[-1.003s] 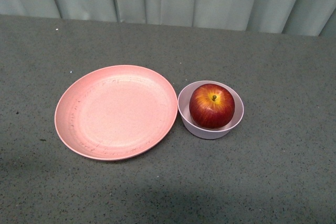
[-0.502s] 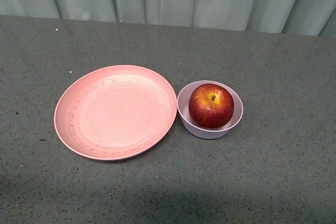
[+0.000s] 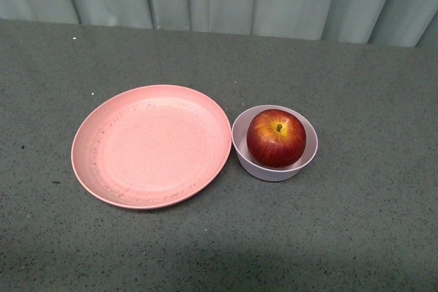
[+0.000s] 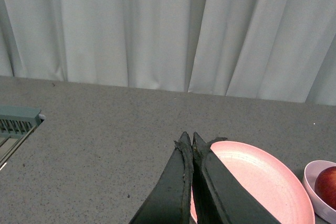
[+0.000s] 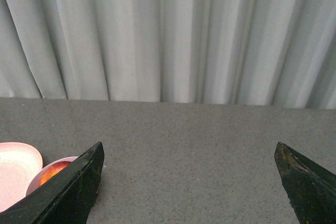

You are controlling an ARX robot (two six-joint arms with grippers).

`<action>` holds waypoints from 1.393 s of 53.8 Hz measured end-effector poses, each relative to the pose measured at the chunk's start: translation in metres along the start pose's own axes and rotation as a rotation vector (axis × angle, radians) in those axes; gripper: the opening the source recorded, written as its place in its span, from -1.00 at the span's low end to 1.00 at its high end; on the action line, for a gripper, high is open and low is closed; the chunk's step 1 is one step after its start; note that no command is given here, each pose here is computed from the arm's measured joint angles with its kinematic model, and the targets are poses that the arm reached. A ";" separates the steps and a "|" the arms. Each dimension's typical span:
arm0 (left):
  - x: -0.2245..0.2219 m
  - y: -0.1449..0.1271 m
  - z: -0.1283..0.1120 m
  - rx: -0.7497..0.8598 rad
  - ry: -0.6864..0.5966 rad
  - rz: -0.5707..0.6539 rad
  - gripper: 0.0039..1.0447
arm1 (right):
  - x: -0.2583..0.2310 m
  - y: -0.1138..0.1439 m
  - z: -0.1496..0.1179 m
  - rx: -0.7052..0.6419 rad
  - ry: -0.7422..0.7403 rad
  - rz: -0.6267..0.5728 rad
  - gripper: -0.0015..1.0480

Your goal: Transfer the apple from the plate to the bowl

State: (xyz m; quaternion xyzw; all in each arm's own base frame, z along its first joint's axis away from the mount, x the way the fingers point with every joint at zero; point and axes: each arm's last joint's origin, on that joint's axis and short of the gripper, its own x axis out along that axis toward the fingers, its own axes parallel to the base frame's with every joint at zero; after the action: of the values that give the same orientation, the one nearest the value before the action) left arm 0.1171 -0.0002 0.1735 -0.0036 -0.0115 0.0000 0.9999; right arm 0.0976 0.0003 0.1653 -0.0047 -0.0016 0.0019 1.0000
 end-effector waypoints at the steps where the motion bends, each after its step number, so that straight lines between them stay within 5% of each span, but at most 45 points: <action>1: -0.001 0.000 0.000 0.000 0.000 0.000 -0.93 | 0.000 0.000 0.000 0.000 0.000 0.000 0.82; 40: -0.020 0.000 -0.003 0.000 0.007 -0.002 -0.90 | 0.000 0.000 0.000 0.000 0.000 0.000 0.82; 66: -0.020 0.000 -0.003 0.002 0.007 -0.003 0.90 | 0.000 0.000 0.000 0.000 0.000 0.000 0.82; 75: -0.020 0.000 -0.003 0.003 0.007 -0.002 0.88 | 0.000 0.000 0.000 0.000 0.000 0.000 0.82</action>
State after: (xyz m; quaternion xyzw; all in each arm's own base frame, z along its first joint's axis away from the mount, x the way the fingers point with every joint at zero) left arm 0.0968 -0.0002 0.1699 -0.0022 -0.0079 -0.0012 1.0000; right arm 0.0976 0.0003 0.1653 -0.0047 -0.0016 0.0019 1.0000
